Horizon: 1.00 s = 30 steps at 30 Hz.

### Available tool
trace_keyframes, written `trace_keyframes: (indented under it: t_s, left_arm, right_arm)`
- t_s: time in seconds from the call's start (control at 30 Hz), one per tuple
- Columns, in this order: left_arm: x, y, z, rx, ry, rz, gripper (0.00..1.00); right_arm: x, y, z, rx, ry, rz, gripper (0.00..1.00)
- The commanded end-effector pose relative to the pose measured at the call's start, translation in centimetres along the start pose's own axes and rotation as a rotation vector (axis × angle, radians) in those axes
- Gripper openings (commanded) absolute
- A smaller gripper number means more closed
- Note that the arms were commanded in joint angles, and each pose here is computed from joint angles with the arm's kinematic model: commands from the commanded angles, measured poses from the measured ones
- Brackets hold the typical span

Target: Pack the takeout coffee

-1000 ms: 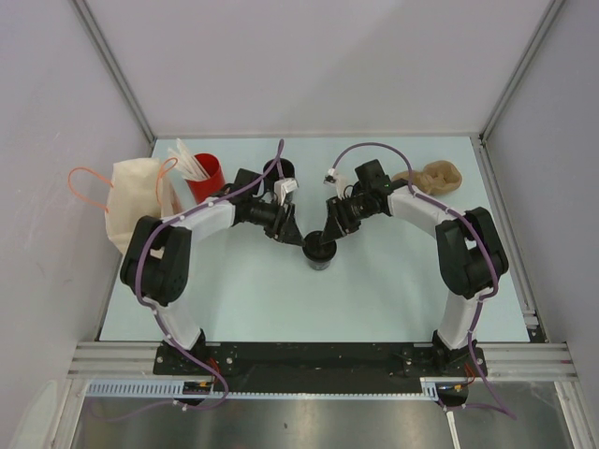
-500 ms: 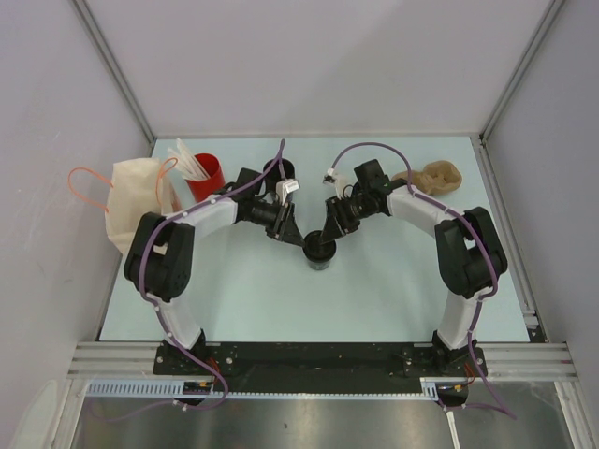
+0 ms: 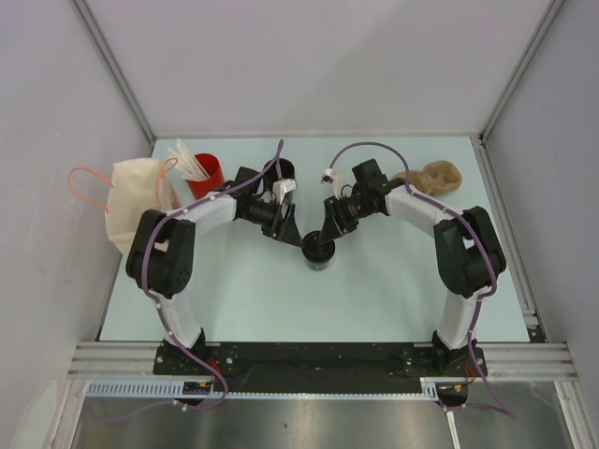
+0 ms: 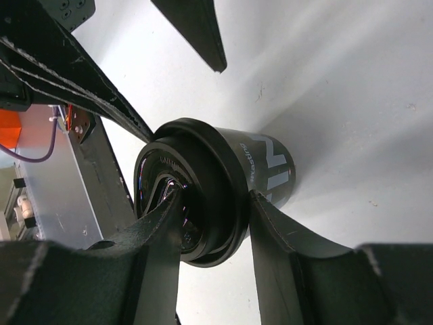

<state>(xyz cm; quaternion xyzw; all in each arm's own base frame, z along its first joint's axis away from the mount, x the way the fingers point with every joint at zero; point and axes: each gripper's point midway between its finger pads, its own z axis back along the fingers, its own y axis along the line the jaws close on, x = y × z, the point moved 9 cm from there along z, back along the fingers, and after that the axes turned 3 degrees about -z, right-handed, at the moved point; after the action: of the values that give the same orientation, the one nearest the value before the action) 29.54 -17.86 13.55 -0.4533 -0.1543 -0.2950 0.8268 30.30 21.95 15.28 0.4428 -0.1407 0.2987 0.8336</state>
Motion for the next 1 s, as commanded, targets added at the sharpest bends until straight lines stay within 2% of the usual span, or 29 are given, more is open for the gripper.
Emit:
trace_keyframes:
  t_s: [0.0,0.23,0.47,0.77,0.97]
  left_arm:
    - [2.6,0.2,1.2,0.009,-0.057,-0.091,0.74]
    - [4.0,-0.2,1.3,-0.104,-0.097,-0.090,0.74]
    - [2.7,0.6,0.5,-0.127,-0.056,-0.059,0.63]
    - [1.1,0.7,0.1,-0.174,-0.032,-0.039,0.56]
    - [0.4,1.7,-0.3,-0.120,0.007,-0.016,0.49]
  right_arm:
    - [-3.6,-2.2,-2.9,-0.122,0.160,-0.016,0.26]
    - [-3.8,-1.9,-3.3,-0.123,0.176,0.001,0.26]
    - [-3.8,-1.9,-3.2,-0.126,0.174,0.002,0.26]
    - [-3.8,-1.9,-3.2,-0.129,0.173,0.004,0.26]
    - [-3.8,-1.9,-3.2,-0.135,0.175,0.006,0.26]
